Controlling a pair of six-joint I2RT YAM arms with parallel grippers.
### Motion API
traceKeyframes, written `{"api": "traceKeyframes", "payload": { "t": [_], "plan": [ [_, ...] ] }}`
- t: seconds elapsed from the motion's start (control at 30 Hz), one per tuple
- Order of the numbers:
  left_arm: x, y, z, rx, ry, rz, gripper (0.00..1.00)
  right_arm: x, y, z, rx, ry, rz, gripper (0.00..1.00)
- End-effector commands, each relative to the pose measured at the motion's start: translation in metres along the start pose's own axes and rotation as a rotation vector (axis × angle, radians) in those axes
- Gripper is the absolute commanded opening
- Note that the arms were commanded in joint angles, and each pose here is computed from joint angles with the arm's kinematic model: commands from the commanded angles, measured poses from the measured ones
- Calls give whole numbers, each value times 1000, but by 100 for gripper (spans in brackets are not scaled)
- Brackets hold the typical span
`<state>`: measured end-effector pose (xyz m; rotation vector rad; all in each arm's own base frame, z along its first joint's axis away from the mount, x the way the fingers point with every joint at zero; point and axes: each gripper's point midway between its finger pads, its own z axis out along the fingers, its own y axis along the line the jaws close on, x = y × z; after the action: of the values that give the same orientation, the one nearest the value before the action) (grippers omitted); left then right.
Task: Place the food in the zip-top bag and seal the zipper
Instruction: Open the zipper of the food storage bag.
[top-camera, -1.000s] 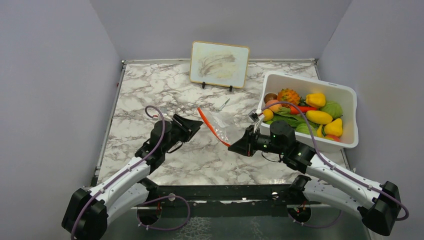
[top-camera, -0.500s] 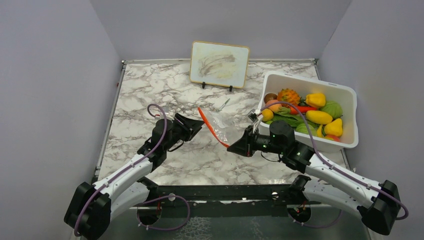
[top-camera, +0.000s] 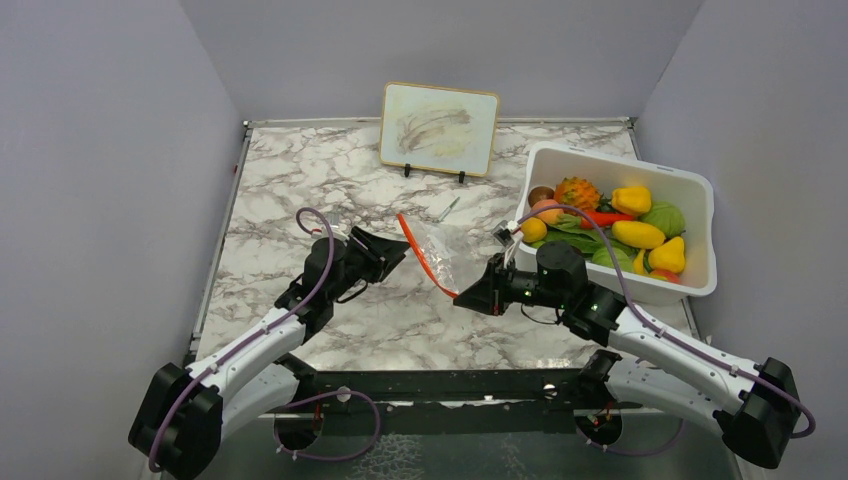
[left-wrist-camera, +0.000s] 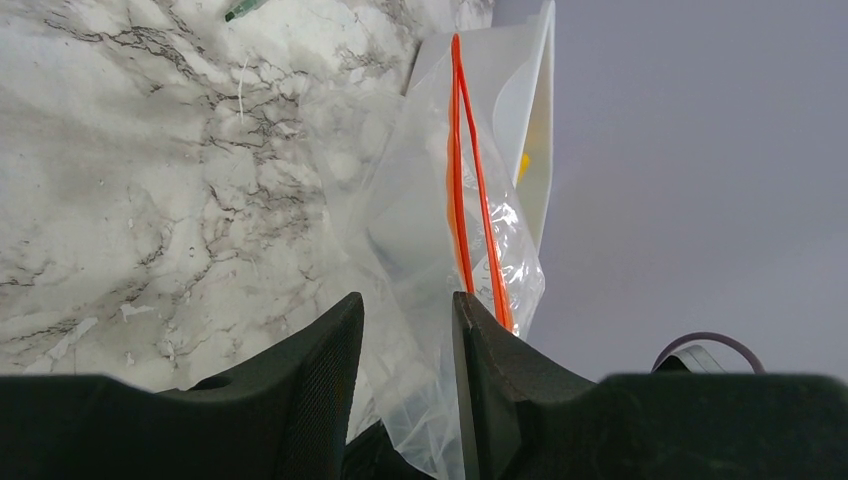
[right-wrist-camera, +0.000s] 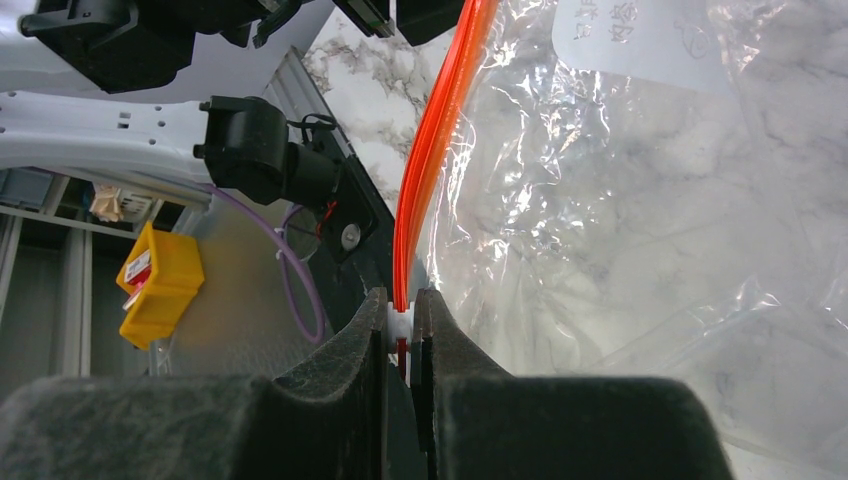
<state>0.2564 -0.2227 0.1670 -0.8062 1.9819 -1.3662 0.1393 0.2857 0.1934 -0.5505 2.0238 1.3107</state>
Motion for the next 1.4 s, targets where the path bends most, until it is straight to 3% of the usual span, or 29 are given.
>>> {"api": "traceKeyframes", "payload": {
  "t": [0.0, 0.97, 1.37],
  "plan": [
    [-2, -29, -5, 90, 5, -3, 40, 0, 5, 0, -30, -8, -17, 1],
    [4, -27, 12, 67, 58, 22, 42, -2, 3, 8, -43, -19, -25, 1],
    [7, -19, 10, 55, 64, -12, 28, -10, 8, 10, -60, -41, -15, 1]
  ]
}}
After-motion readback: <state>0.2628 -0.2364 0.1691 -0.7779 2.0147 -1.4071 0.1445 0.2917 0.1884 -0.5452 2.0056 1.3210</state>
